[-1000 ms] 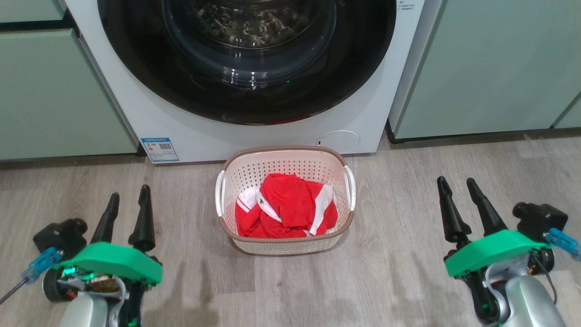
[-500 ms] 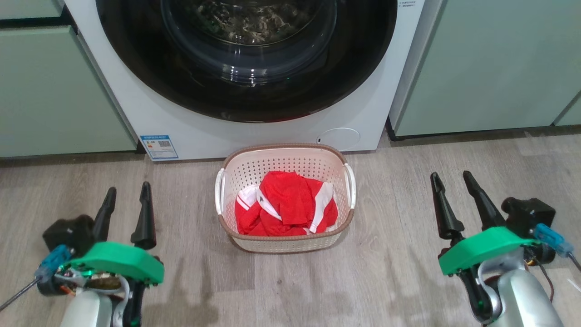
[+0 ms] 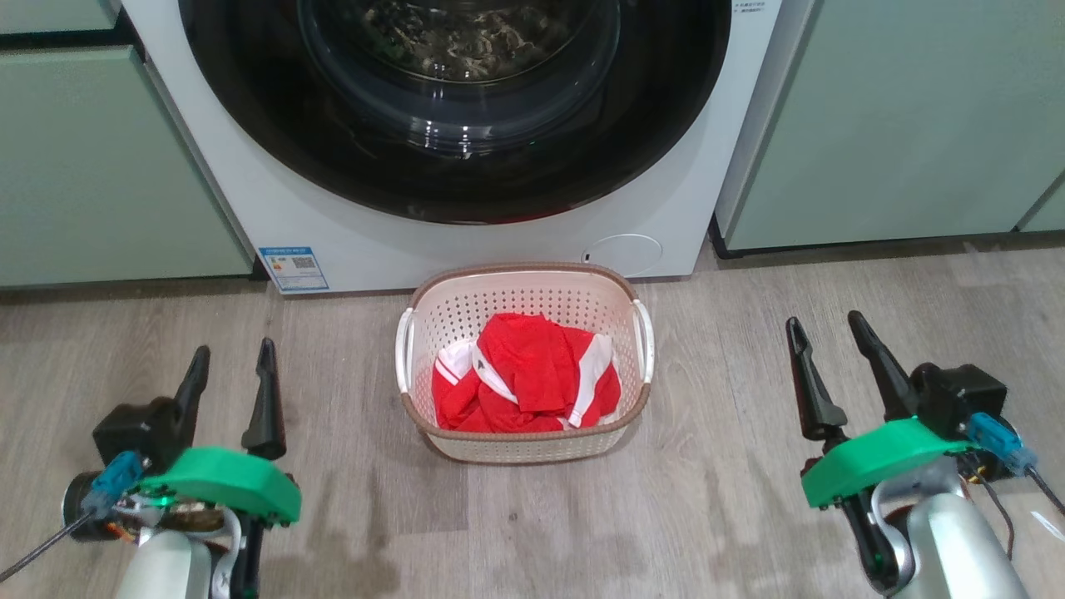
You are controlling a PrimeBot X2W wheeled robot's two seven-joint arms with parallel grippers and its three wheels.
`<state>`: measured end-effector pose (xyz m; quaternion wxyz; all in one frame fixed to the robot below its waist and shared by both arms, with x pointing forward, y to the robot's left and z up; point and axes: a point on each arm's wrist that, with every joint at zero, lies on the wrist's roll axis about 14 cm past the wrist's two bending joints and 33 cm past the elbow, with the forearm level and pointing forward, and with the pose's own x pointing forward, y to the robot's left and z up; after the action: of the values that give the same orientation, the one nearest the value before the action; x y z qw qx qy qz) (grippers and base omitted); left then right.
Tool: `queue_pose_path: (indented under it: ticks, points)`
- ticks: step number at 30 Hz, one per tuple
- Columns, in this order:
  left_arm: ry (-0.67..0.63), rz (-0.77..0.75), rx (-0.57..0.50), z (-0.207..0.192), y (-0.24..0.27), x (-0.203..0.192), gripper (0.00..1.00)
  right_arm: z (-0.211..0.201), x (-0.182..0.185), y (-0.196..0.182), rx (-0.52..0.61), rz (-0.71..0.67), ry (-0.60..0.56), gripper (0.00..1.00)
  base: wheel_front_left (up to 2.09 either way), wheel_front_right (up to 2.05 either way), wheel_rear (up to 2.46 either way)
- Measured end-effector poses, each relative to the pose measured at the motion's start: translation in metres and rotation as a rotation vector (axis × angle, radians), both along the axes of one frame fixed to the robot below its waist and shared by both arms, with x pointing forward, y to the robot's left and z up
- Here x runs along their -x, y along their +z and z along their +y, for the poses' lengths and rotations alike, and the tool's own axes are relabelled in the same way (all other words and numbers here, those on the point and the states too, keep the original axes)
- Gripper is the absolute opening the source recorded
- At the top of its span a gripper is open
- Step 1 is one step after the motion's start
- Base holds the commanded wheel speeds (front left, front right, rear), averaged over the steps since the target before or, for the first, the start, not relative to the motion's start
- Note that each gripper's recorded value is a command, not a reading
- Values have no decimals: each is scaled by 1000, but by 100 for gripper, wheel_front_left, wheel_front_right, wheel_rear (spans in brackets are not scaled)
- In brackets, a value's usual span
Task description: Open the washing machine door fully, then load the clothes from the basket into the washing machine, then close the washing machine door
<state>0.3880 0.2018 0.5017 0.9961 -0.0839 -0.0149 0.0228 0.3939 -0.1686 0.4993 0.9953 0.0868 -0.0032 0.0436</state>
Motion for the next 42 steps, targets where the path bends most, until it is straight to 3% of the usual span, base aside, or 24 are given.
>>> queue_pose_path:
  ticks: [15,42]
  points:
    - [-8,-10,-106,0,-2,-2,100,3,1,-2,110,-12,19,100,0,0,0]
    - [6,1,-107,4,-5,-4,100,2,1,-2,110,-10,14,100,0,2,-1]
